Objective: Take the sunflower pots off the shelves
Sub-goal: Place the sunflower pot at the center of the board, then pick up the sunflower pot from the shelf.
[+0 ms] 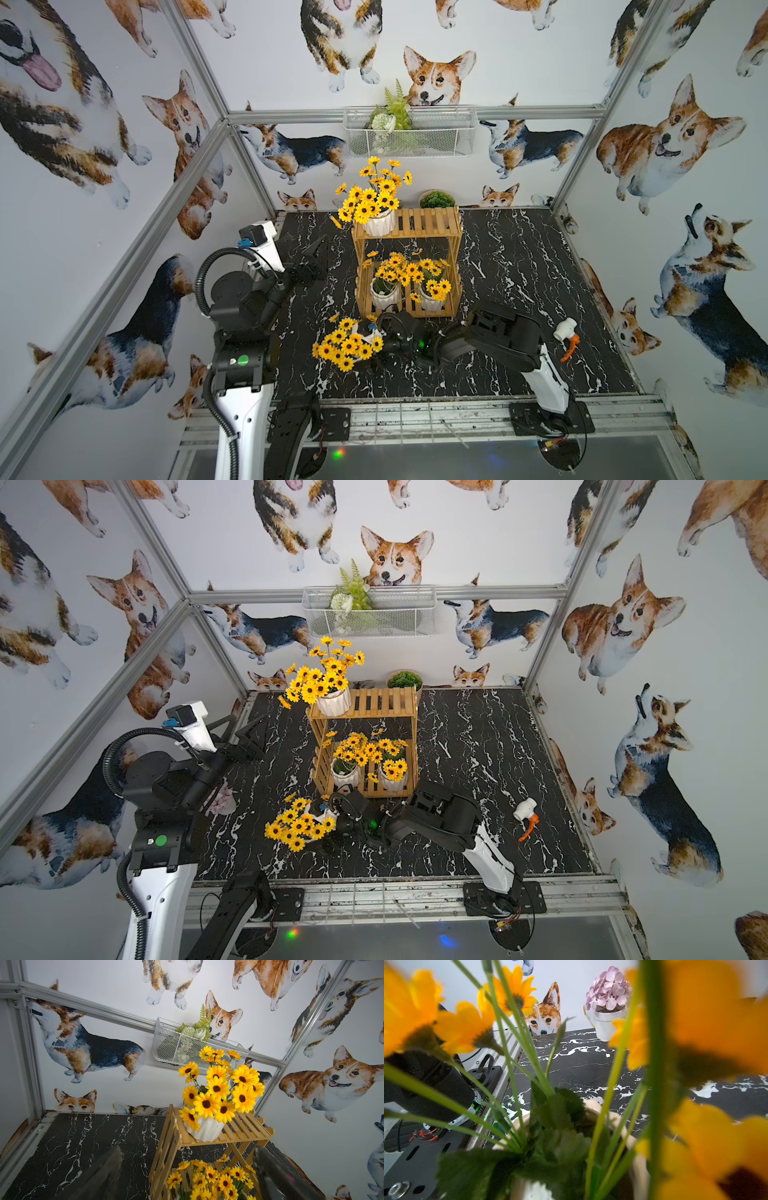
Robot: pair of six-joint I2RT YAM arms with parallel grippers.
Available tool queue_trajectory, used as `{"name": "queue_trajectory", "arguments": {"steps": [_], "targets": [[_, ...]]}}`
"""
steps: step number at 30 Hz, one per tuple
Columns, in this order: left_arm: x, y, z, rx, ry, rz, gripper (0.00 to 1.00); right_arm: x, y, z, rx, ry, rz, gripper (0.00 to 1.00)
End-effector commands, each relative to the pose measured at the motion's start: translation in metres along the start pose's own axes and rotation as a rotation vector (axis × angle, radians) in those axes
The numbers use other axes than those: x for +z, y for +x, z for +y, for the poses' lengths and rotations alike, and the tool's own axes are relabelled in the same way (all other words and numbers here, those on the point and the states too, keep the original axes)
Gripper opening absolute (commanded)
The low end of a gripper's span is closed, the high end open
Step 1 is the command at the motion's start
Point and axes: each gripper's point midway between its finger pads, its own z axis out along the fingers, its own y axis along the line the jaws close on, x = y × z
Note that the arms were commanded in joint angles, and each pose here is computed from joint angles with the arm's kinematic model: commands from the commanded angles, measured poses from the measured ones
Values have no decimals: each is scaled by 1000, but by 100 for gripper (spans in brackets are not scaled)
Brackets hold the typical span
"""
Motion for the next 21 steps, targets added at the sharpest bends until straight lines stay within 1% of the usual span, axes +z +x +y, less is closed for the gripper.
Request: {"name": "queue_trajectory", "arguments": {"steps": [1,12,16,21], "targets": [[-1,-4,-1,17,2,-15,100,-4,-14,1,-42,5,-40,100],[-2,-2,-4,38,14,-8,100,-27,-29,5,-48,38,-45,100],[-2,0,-4,48,15,4,100,-36,-27,6,-40,58,-33,100],[0,0,-6,68,31,18,100,-57,-33,8,-22,98,-42,100]]}}
